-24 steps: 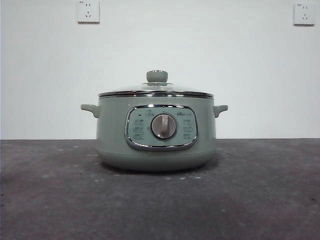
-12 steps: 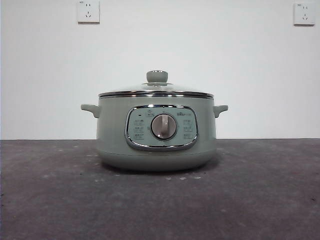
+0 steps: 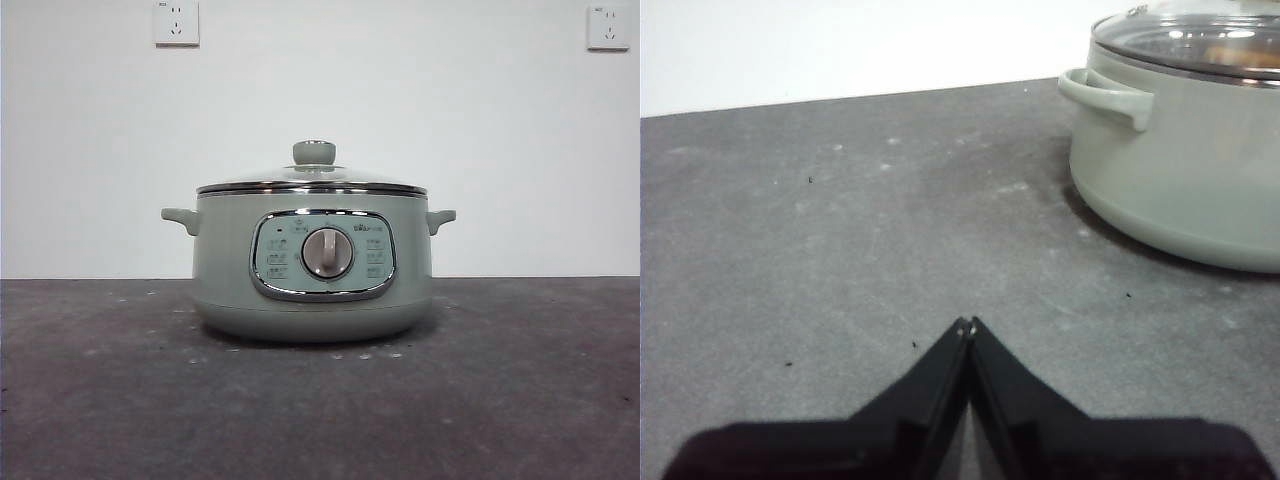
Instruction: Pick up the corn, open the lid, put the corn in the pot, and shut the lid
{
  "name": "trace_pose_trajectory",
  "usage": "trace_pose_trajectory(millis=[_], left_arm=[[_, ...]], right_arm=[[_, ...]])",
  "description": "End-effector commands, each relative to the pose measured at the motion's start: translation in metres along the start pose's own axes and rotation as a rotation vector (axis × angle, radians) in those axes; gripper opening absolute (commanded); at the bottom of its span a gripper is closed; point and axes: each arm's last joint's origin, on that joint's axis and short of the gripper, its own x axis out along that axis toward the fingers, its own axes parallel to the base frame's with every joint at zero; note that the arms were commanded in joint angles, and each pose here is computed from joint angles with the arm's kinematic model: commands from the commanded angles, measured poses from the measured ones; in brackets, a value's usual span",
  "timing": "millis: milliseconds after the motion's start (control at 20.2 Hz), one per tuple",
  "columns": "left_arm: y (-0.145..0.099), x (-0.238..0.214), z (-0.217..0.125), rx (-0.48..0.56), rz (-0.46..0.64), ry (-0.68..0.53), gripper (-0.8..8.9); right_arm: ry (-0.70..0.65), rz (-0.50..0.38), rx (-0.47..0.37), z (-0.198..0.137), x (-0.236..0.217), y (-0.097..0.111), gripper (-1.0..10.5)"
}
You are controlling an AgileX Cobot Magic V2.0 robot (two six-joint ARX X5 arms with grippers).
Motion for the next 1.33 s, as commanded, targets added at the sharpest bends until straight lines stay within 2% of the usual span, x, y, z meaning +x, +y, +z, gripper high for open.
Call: trace_pose_trajectory(millis=[49,148,198,247,346,494,593,790,1037,1333], left_arm=[[0.0,0.002,-0.003,-0.009,-0.002,0.013,-0.03],[0.0,0.002,-0.004,-0.011,-0.002,0.019,-0.03],[0.0,0.002,-0.004,-0.011,-0.002,0.021,-0.03],[0.0,0.002,-0.004,-0.012,-0.002,0.025,-0.03],[0.0,0.002,-0.004,-0.012,-0.002,0.025,-0.03],[0.0,0.002,-0.004,-0.012,-0.002,0.025,-0.03],[0.0,0.002,-0.004,-0.012,-0.002,0.025,-0.03],[0.0,0.002,-0.004,-0.012,-0.002,0.025,-0.03],[0.0,0.002,-0.004,-0.012,-0.002,0.025,-0.03],[0.0,0.002,-0.004,-0.012,-0.002,0.025,-0.03]], right_arm=[[0.026,-0.009,-0.011,-0.003,0.001,-0.001,0.0],[0.024,-0.013,-0.035,-0.003,0.001,-0.001,0.0],[0.012,-0.056,-0.068,-0.003,0.0,-0.002,0.0],[-0.019,-0.126,-0.051,-0.001,0.0,-0.004,0.0],[-0.128,-0.2,-0.011,0.003,0.001,-0.004,0.0],[-0.346,-0.219,0.016,0.004,0.011,-0.004,0.0],[-0.471,-0.239,-0.001,-0.003,0.029,-0.006,0.0],[-0.622,-0.271,-0.018,-0.029,0.088,-0.021,0.0],[-0.601,-0.311,0.016,-0.067,0.138,-0.035,0.0],[-0.535,-0.313,0.028,-0.105,0.171,-0.041,0.0]])
